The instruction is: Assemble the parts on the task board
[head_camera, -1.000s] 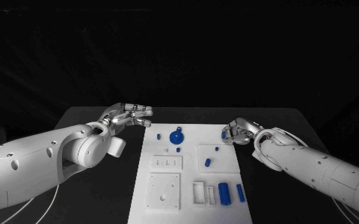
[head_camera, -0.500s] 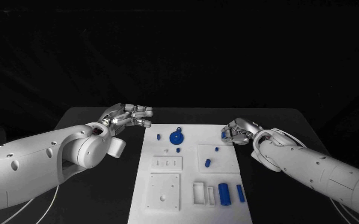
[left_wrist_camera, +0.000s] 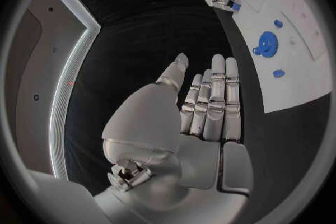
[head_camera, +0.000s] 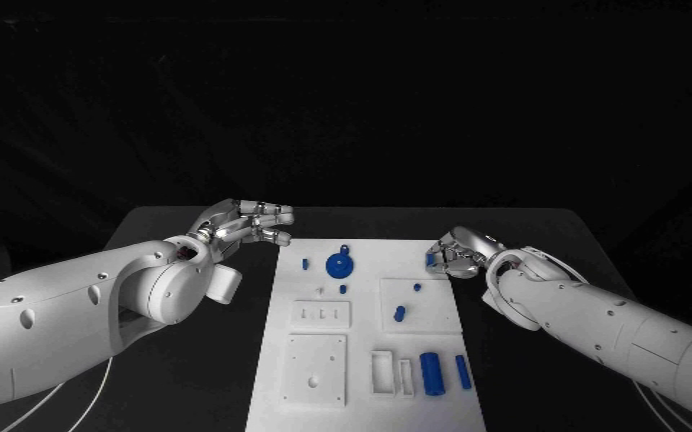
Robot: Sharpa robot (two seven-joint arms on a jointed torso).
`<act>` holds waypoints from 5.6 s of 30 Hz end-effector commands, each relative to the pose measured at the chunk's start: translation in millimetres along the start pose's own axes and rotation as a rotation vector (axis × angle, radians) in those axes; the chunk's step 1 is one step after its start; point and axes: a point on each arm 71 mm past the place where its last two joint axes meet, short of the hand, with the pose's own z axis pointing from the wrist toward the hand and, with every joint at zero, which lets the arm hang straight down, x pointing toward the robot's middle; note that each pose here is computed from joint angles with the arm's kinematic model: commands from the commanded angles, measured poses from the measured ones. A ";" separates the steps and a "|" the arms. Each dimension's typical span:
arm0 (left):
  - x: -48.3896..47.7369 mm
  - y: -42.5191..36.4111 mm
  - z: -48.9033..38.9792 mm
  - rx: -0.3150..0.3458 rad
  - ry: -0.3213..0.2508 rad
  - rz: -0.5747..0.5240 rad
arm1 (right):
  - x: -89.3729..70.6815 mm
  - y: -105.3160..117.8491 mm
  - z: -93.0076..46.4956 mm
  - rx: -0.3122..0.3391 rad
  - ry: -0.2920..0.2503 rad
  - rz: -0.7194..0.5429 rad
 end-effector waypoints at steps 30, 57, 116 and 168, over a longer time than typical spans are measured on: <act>17.1 12.7 6.4 -0.203 0.137 0.081 | -16.2 57.3 3.4 -0.050 0.033 -0.025; 57.5 24.0 40.2 -0.376 0.201 0.322 | 9.8 187.0 10.9 -0.234 0.117 -0.109; 66.2 27.7 46.4 -0.419 0.204 0.428 | 27.7 216.1 8.9 -0.256 0.185 -0.117; 67.7 30.7 46.9 -0.458 0.211 0.423 | 32.2 221.4 8.4 -0.261 0.218 -0.125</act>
